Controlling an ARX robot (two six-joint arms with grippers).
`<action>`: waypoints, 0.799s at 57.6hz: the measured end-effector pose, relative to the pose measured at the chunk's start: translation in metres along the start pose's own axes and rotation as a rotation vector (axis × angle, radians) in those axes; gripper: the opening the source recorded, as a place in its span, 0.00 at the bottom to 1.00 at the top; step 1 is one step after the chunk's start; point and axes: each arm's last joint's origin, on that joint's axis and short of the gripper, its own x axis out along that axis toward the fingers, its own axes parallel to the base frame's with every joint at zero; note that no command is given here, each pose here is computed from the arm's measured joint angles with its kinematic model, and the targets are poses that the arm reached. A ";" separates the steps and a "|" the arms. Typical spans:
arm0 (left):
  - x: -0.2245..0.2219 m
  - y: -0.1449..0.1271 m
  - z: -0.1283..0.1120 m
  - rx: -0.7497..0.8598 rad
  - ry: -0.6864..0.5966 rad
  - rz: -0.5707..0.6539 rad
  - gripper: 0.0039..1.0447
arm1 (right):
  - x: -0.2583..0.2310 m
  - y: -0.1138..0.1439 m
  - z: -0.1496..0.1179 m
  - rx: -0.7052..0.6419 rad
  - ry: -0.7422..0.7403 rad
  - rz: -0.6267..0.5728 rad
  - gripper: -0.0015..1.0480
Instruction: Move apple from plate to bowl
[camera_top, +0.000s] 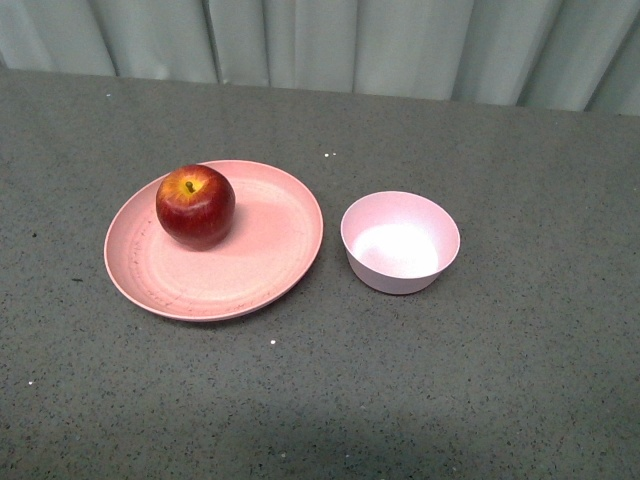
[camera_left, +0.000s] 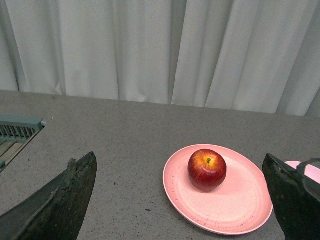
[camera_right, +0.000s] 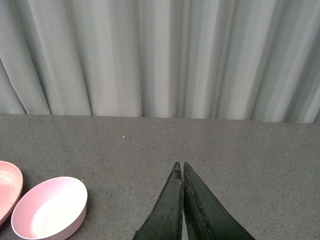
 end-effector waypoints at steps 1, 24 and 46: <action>0.000 0.000 0.000 0.000 0.000 0.000 0.94 | -0.001 0.000 0.000 0.000 -0.001 0.000 0.01; 0.000 0.000 0.000 0.000 0.000 0.000 0.94 | -0.018 0.000 0.005 0.000 -0.018 0.000 0.01; 0.000 0.000 0.000 0.000 0.000 0.000 0.94 | -0.029 0.000 0.006 0.000 -0.024 0.001 0.01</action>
